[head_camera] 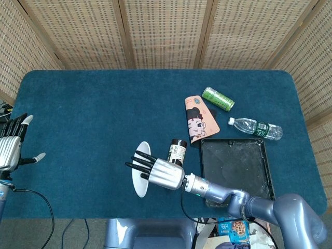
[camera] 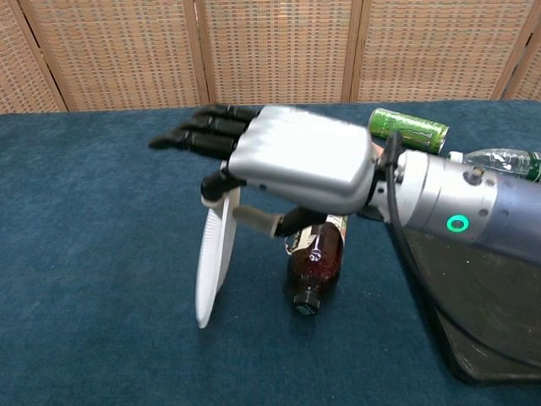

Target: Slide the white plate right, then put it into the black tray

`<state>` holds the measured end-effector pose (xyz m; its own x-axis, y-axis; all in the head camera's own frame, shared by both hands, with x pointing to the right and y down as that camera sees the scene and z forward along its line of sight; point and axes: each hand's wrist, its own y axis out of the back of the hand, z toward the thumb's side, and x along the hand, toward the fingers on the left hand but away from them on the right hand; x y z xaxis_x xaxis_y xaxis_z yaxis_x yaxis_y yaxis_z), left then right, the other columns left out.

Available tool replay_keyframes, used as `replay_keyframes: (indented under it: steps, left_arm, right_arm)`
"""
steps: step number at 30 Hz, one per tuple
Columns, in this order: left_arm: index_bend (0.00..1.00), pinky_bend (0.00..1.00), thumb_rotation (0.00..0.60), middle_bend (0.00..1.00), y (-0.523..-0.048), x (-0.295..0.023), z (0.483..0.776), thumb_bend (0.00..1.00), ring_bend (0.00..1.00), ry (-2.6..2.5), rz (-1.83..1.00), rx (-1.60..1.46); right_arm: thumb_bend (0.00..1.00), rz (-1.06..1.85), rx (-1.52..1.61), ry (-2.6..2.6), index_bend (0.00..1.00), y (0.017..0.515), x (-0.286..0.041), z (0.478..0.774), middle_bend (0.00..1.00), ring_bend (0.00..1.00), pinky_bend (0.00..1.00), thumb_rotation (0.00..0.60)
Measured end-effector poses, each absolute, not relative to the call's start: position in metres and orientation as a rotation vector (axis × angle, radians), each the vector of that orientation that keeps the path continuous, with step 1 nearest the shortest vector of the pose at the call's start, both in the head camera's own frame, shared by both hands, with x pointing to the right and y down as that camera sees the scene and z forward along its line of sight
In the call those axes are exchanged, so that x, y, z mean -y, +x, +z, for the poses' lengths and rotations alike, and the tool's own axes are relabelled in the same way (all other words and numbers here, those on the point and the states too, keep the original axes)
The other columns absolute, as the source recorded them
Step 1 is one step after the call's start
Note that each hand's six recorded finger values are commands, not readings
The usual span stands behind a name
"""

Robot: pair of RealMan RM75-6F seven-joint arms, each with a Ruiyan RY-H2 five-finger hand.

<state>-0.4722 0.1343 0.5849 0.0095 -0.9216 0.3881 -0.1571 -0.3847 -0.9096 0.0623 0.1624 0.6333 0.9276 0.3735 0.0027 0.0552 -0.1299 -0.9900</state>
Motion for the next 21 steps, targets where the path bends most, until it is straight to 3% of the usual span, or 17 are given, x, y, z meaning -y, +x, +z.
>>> replay_keyframes:
  steps: [6, 11, 16, 21]
  left_arm:
    - [0.0, 0.0, 0.6, 0.0, -0.467, -0.137, 0.586, 0.0, 0.0, -1.623, -1.431, -1.109]
    - [0.0, 0.0, 0.6, 0.0, -0.462, -0.14, 0.588, 0.0, 0.0, -1.629, -1.426, -1.087]
    - [0.0, 0.0, 0.6, 0.0, -0.455, -0.142, 0.588, 0.0, 0.0, -1.639, -1.413, -1.071]
    - [0.0, 0.0, 0.6, 0.0, -0.449, -0.145, 0.587, 0.0, 0.0, -1.65, -1.398, -1.06]
  right_arm:
    - [0.59, 0.295, 0.458, -1.641, 0.65, 0.097, -0.126, 0.596, 0.03, 0.0, 0.04, 0.6]
    - [0.59, 0.376, 0.533, -1.581, 0.65, 0.154, -0.1, 0.57, 0.03, 0.0, 0.04, 0.6]
    - [0.59, 0.489, 0.598, -1.544, 0.66, 0.224, -0.096, 0.556, 0.03, 0.0, 0.04, 0.6]
    - [0.59, 0.581, 0.609, -1.536, 0.66, 0.272, -0.103, 0.563, 0.03, 0.0, 0.04, 0.6]
